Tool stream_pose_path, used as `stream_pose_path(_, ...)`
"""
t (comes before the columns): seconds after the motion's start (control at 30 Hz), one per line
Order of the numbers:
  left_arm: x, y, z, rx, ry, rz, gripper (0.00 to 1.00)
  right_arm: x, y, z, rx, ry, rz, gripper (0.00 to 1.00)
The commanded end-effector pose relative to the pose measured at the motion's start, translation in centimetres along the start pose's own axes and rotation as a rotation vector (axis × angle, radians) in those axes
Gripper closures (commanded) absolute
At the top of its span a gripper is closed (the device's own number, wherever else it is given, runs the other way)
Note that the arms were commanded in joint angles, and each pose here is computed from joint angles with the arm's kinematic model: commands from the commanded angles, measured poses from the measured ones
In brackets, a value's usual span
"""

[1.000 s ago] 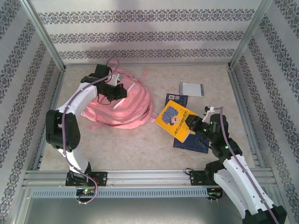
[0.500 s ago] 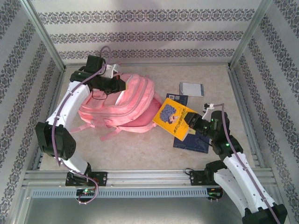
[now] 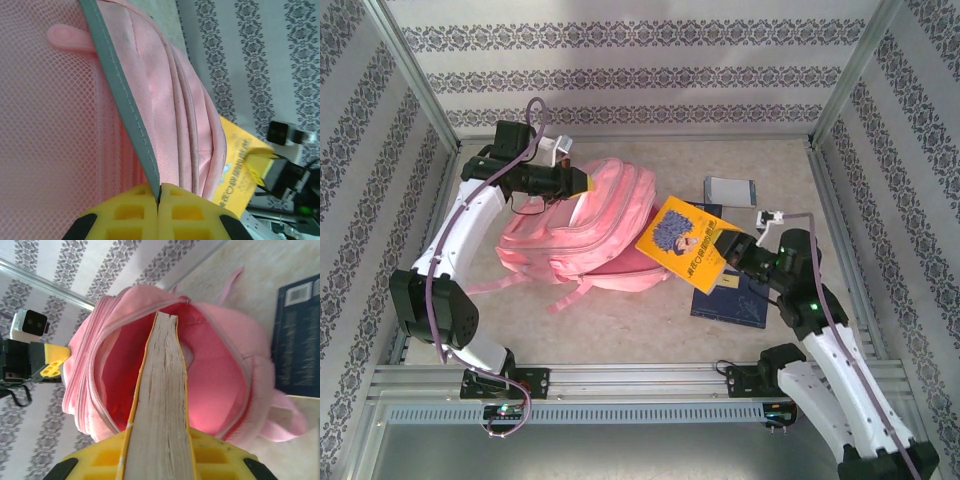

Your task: Pack books, pencil case, and school supplies into a backpack

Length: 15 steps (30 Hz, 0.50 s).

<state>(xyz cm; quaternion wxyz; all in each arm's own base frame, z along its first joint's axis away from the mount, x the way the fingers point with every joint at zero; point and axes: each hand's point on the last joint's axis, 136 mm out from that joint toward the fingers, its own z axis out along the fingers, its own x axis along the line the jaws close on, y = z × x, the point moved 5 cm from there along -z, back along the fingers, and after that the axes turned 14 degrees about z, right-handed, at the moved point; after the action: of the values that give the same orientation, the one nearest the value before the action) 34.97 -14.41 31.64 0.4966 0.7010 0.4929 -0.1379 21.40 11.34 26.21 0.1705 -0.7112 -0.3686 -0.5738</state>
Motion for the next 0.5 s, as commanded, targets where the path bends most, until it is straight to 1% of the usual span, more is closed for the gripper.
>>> stream_pose_path(0.0,-4.1,1.8,-2.2,-0.101,-0.144,0.128,1.00,2.8,0.2,1.5,0.097,0.191,0.109,1.00)
stream_pose_path(0.13,-4.1,1.8,-2.1,-0.102,-0.158,0.121,1.00,2.8,0.6,3.1,0.114,0.211,0.137,1.00)
stream_pose_path(0.33,-4.3,1.9,-2.1,-0.108,-0.176,0.118,1.00,4.6,-0.2,5.3,0.173,0.243,0.085,1.00)
stream_pose_path(0.47,-4.2,2.1,-2.0,-0.111,-0.189,0.113,1.00,5.3,-1.0,7.7,0.214,0.238,0.057,1.00)
